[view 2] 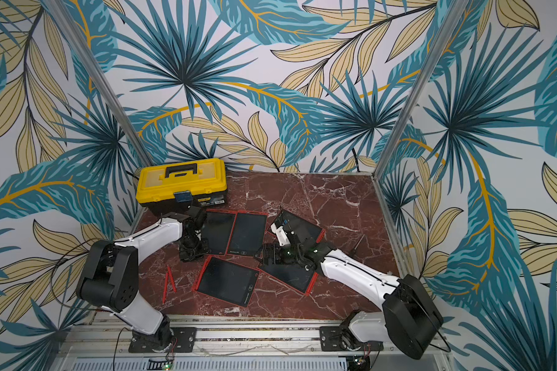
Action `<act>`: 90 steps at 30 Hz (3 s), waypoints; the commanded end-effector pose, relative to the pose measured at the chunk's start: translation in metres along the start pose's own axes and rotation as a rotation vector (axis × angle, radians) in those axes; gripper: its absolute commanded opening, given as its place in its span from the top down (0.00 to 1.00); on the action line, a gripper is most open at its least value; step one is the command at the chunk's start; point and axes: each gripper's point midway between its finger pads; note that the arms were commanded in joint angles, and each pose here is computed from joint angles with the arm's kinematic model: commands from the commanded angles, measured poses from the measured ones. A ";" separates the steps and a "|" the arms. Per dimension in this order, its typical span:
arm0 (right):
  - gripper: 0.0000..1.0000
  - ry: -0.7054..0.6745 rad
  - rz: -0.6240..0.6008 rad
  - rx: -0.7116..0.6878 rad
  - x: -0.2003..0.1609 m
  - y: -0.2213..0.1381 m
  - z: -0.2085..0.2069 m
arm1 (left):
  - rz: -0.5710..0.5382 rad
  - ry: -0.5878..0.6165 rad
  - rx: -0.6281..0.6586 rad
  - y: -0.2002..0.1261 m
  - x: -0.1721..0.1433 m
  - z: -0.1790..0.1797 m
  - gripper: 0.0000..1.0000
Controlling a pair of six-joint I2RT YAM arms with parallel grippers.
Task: Place the stylus back onto the writing tablet
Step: Place the stylus on the writing tablet.
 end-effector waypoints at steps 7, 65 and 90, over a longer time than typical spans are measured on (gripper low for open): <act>0.01 -0.006 0.017 -0.003 -0.007 0.004 -0.003 | 0.067 0.072 -0.033 0.002 -0.023 -0.006 0.81; 0.01 -0.018 0.028 -0.007 -0.007 0.005 0.001 | 0.161 0.029 0.095 0.016 -0.057 0.026 0.88; 0.01 -0.013 0.026 -0.019 -0.010 0.004 -0.002 | 0.135 0.033 0.101 0.022 -0.035 0.013 0.94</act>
Point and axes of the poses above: each gripper's point midway between its finger pads, its own y axis out along the fingers, its own z axis along the line the jaws close on, x = y × z, and after that the axes turned 6 degrees about -y, right-handed
